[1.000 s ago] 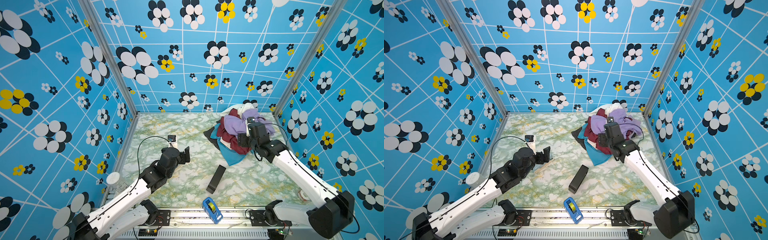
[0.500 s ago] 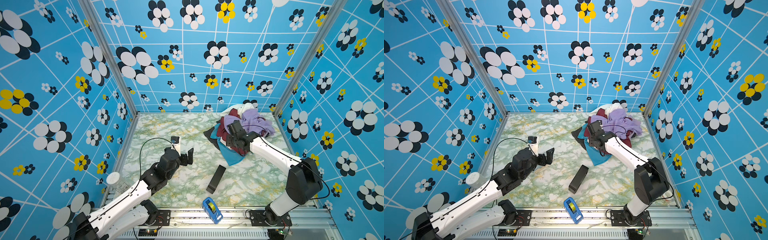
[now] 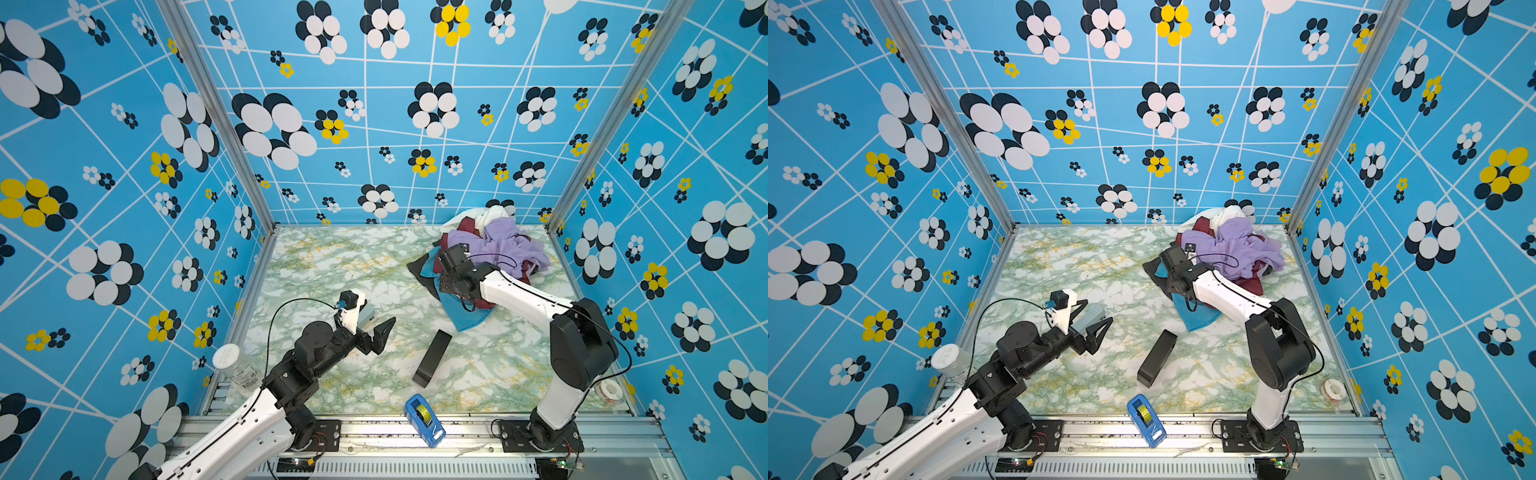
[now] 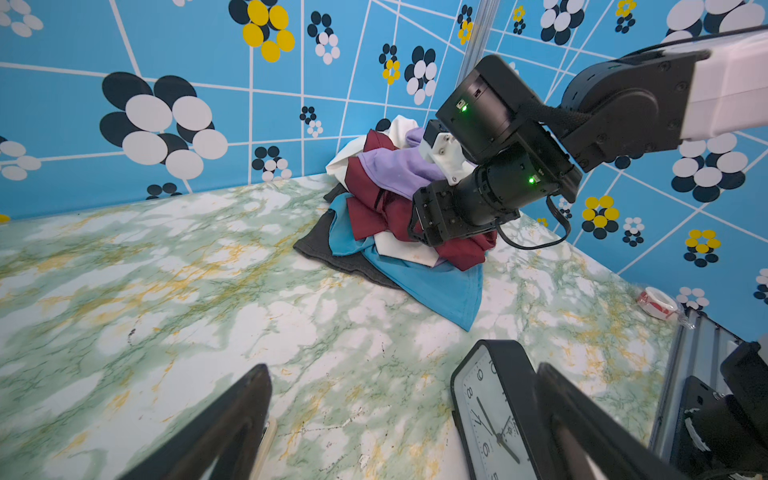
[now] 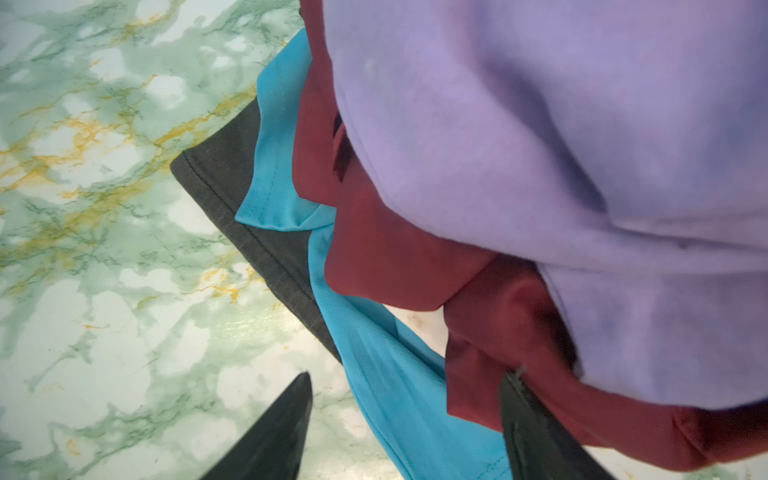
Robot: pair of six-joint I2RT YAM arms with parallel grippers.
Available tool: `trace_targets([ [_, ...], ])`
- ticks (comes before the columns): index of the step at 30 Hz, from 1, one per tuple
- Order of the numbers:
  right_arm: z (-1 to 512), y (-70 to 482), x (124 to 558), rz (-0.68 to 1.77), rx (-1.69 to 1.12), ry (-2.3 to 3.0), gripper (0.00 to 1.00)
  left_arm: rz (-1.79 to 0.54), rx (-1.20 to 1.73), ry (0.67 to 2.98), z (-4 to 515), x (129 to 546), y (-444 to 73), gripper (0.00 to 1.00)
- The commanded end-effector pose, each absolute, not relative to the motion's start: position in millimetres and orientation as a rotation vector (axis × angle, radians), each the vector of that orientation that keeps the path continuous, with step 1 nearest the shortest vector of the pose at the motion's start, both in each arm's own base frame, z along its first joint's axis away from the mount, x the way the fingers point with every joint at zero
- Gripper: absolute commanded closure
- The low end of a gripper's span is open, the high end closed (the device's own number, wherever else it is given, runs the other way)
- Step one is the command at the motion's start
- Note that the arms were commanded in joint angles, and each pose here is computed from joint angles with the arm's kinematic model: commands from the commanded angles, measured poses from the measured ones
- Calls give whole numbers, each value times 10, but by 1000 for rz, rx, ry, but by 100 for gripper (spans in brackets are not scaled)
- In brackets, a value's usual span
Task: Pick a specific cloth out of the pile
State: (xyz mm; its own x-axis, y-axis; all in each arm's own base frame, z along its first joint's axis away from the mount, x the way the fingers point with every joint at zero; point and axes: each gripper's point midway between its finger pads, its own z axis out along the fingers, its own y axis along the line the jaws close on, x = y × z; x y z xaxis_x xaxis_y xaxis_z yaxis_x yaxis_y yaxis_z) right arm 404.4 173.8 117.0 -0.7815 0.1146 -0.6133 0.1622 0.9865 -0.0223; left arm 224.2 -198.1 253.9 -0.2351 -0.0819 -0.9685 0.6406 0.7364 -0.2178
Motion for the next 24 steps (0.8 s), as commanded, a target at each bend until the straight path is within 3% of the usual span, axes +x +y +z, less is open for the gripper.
trace_targets([
  [1,1200,1632,4137,-175,291,2410,27,-738,474,1636,2601,2202,-1987,1],
  [15,1171,1555,4334,-289,354,2331,28,-712,428,1631,2543,2265,-1925,1],
  [17,1147,1564,4347,-292,354,2334,34,-706,417,1629,2545,2274,-1909,1],
  [24,1050,1598,4352,-277,364,2352,68,-699,400,1615,2546,2264,-1861,1],
])
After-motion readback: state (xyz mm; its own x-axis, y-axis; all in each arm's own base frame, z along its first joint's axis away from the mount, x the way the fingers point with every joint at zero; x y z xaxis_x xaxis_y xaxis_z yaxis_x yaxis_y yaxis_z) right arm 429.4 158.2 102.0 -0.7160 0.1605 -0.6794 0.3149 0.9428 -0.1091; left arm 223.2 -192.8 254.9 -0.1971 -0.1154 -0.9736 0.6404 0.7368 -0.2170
